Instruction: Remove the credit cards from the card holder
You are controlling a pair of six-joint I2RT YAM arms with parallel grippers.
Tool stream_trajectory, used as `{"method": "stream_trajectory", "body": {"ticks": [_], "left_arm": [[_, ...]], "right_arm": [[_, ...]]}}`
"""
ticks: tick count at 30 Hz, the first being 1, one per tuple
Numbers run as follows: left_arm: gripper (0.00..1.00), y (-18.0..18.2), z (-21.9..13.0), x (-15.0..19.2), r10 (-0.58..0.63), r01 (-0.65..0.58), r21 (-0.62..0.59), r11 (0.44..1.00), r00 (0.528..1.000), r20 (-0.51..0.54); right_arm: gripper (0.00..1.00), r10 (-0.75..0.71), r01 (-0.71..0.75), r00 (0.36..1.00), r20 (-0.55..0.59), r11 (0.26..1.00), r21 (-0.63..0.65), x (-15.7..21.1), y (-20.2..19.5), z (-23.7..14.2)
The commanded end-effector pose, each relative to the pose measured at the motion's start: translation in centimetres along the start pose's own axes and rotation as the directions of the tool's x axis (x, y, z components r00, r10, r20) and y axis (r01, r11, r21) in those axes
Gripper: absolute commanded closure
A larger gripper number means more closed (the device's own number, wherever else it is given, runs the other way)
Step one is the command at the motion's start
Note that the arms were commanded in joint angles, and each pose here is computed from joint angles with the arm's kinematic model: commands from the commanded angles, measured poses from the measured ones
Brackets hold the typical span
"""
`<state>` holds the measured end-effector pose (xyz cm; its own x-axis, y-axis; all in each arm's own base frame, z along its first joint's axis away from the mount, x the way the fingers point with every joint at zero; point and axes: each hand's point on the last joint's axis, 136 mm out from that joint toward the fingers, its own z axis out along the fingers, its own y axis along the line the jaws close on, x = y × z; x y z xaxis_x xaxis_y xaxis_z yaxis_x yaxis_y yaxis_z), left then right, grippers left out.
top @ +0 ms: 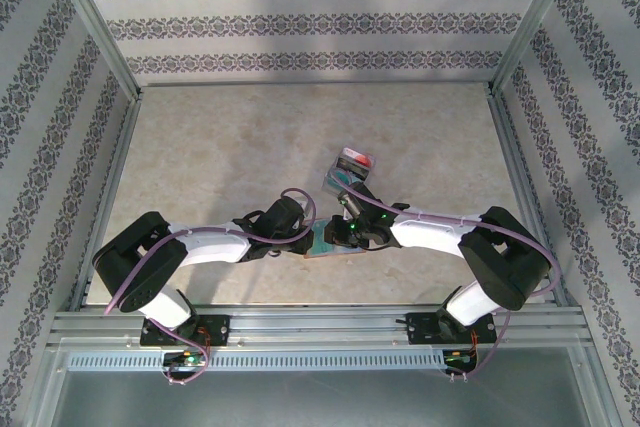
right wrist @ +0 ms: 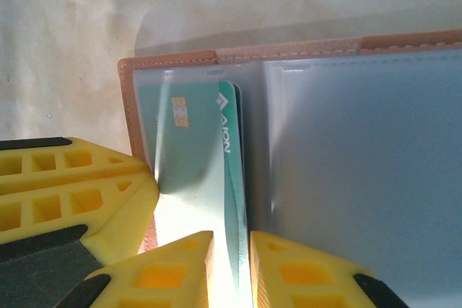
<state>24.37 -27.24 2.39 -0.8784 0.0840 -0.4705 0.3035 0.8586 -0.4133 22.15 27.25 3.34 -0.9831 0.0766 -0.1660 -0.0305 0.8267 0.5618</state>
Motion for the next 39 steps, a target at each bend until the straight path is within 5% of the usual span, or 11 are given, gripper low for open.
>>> {"method": "stream_trajectory", "body": {"ticks": [1, 39], "left_arm": [[0.89, 0.7, 0.7, 2.1, -0.01, 0.007, -0.029, 1.0, 0.997, -0.073], [0.89, 0.4, 0.3, 1.3, 0.005, -0.007, -0.029, 1.0, 0.999, -0.05]], "right_arm": [[0.8, -0.021, 0.022, 1.0, 0.012, 0.999, -0.036, -0.4, 0.8, -0.5], [0.89, 0.018, -0.011, 0.998, 0.057, 0.994, -0.107, -0.8, -0.2, -2.1]]}}
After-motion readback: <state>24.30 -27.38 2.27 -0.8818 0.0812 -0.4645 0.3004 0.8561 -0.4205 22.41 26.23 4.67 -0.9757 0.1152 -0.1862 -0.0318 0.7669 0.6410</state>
